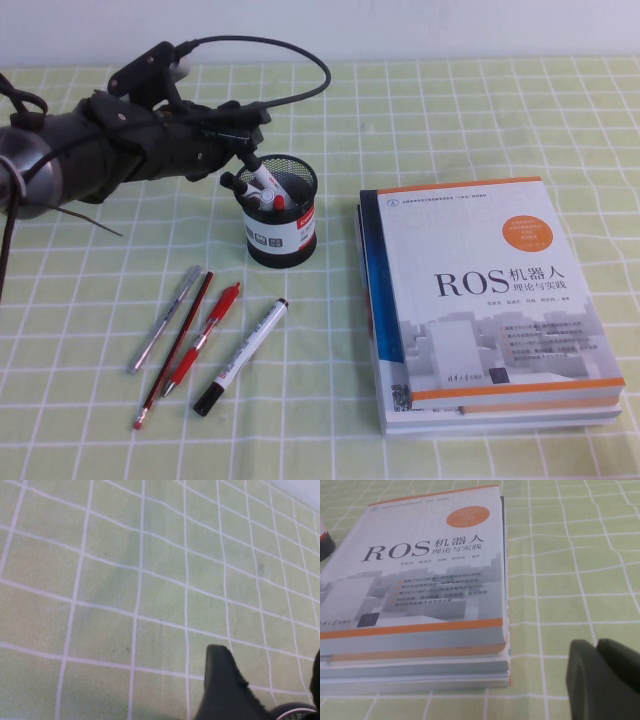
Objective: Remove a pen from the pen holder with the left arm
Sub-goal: Pick up the pen from the pen holder
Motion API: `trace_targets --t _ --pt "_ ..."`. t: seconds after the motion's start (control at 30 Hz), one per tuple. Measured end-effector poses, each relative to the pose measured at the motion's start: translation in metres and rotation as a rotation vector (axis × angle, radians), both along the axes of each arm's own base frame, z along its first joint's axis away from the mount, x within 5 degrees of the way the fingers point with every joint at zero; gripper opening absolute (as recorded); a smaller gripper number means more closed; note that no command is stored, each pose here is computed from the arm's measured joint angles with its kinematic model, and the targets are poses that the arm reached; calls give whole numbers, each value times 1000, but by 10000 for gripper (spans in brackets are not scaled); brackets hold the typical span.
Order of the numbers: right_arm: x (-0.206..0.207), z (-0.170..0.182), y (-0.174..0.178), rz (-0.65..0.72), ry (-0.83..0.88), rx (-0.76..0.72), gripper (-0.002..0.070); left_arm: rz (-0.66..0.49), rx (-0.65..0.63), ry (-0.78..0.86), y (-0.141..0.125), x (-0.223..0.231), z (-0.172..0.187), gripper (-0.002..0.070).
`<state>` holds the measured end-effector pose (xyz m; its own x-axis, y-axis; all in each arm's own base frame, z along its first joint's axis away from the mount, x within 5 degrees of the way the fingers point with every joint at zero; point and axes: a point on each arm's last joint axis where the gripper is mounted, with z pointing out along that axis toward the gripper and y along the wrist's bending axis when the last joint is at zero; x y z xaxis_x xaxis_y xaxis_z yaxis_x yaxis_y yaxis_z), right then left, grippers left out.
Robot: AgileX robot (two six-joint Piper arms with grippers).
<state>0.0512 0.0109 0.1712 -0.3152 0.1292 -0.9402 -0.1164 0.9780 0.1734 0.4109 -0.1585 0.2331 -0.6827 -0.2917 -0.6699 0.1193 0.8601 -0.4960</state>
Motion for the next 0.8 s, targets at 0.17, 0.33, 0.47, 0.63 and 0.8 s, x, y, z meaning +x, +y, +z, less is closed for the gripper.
trace_targets --t 0.17,0.33,0.47,0.63,0.8 --pt "0 0 0 0 0 0 -13 5 -10 3 0 0 0 283" --pt "0 0 0 0 0 0 -13 12 -19 4 -1 0 0 265" --pt "0 0 0 0 0 0 -12 14 -21 3 -1 0 1 245" --pt "0 0 0 0 0 0 -13 9 -12 -3 -1 0 1 214" --pt "0 0 0 0 0 0 -13 -2 3 -12 -1 0 1 204"
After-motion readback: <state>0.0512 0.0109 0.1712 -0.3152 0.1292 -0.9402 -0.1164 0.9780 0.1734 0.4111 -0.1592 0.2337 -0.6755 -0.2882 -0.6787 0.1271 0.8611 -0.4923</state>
